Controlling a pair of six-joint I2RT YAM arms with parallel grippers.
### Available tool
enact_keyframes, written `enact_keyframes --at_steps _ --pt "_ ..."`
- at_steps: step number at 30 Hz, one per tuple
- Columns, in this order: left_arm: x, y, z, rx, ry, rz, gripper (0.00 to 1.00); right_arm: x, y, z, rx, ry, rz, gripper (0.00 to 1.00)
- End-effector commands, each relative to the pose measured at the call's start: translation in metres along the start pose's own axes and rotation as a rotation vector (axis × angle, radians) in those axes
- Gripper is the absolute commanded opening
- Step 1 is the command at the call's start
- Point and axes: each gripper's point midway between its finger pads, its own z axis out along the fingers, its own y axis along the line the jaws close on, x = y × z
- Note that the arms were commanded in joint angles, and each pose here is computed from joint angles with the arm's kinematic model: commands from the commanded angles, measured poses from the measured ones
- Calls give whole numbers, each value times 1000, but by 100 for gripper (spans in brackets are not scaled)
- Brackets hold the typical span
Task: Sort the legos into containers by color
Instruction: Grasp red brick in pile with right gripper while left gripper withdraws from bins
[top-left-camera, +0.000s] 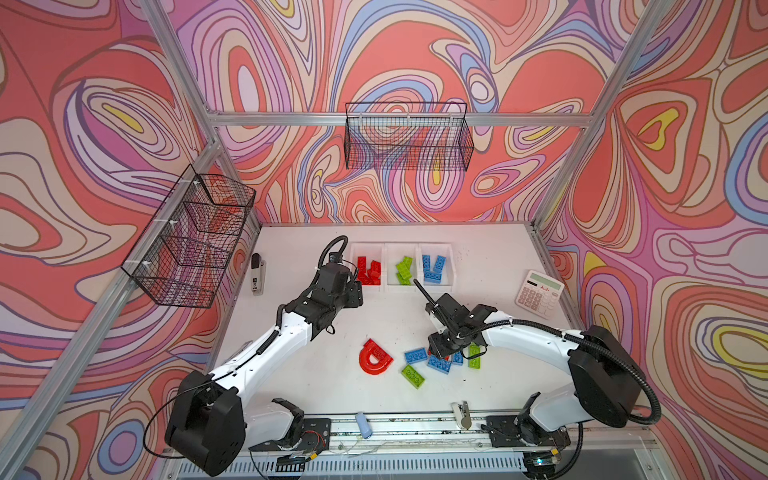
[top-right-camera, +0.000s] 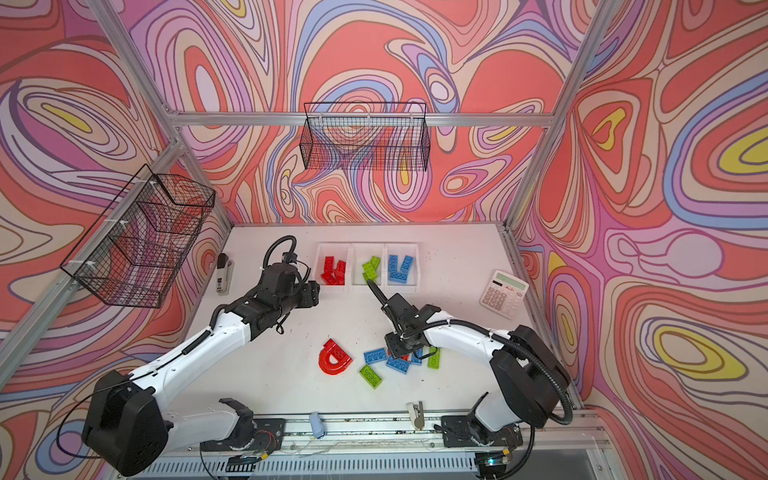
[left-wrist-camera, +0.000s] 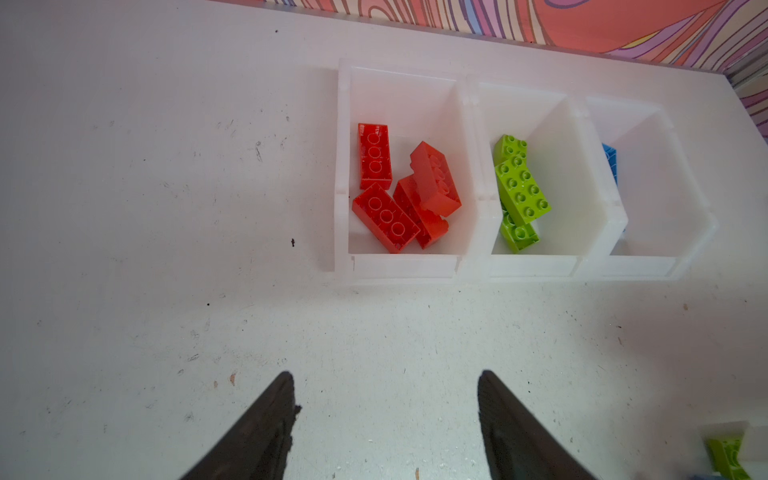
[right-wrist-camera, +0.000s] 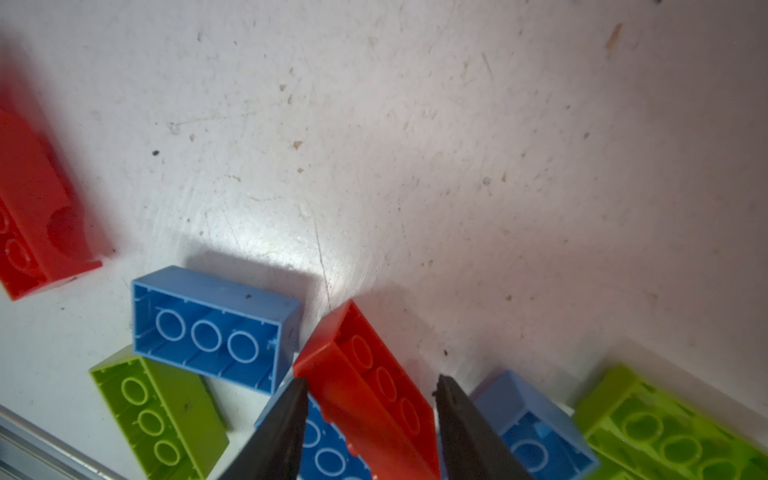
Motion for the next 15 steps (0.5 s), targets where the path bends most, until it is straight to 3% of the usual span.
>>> enact_keyframes --at_steps 1,15 --pt "6 3 -1 -8 14 -13 72 1 3 2 1 11 -21 52" --pt "10 5 -1 -7 19 -17 71 -3 -16 13 128 11 17 34"
